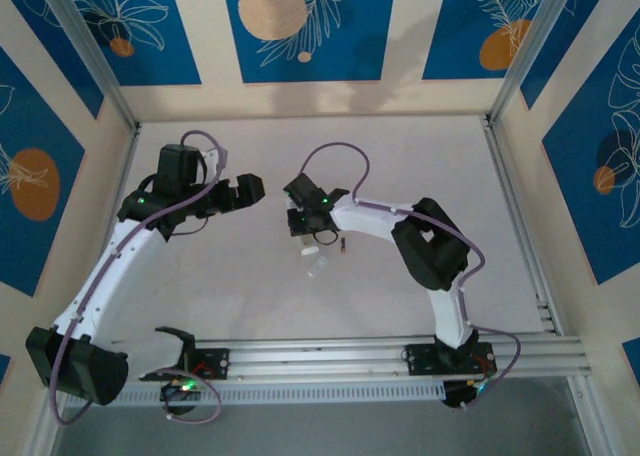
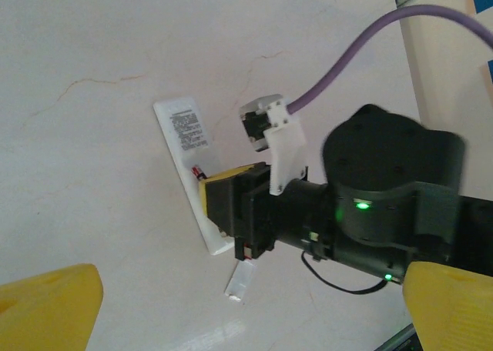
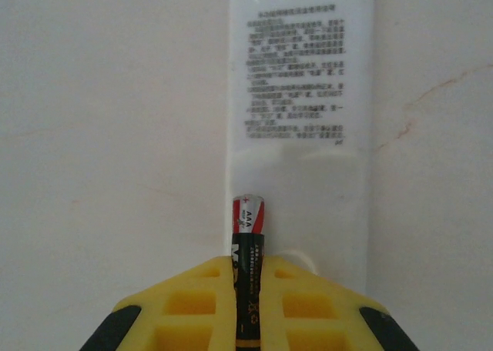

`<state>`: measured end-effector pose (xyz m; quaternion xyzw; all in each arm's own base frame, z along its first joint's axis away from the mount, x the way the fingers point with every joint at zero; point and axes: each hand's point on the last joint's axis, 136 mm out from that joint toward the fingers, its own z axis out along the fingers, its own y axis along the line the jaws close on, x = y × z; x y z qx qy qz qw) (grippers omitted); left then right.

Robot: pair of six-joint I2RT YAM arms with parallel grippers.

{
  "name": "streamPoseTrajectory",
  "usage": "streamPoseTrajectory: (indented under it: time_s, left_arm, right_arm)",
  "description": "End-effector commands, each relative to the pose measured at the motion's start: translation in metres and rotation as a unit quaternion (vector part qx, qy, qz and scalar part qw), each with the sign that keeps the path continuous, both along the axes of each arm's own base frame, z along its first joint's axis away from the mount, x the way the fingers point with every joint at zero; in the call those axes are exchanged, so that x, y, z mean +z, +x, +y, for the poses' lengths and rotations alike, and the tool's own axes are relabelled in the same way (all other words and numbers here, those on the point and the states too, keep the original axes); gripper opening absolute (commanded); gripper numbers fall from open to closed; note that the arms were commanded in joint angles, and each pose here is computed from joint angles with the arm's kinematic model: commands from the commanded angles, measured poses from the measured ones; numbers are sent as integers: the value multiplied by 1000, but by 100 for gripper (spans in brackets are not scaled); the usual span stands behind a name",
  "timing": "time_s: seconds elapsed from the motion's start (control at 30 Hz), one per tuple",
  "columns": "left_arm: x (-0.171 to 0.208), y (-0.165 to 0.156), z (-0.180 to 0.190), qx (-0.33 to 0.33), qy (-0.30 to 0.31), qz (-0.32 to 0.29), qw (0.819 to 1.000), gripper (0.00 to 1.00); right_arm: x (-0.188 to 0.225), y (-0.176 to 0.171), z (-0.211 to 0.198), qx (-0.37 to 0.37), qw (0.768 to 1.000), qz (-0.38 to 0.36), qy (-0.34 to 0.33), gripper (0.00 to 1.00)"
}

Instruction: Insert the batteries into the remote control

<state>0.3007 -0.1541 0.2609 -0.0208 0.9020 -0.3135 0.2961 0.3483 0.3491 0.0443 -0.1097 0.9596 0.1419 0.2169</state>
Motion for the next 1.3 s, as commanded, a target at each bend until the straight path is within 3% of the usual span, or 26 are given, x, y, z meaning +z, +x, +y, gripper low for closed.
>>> streamPoseTrajectory:
  time_s: [0.0,0.37,0.53,1.27]
  left_arm:
    - [2,-4,2,-6,-5,-3,1000,100]
    - [4,-3,2,-4,-9,-7,1000,100]
    - [4,-5,3,-3,-9,-6,1000,100]
    - [2,-6,1,0,-25,1,1000,100]
  right_arm:
    - [-7,-4,-10,-19,999,6,-25,10]
    - [-11,-21,-4,11,1000,15,-23,14]
    - [-12,-25,-10,5,999,16,-35,22]
    - [38,-27,-13,5,1000,-13,-20,21]
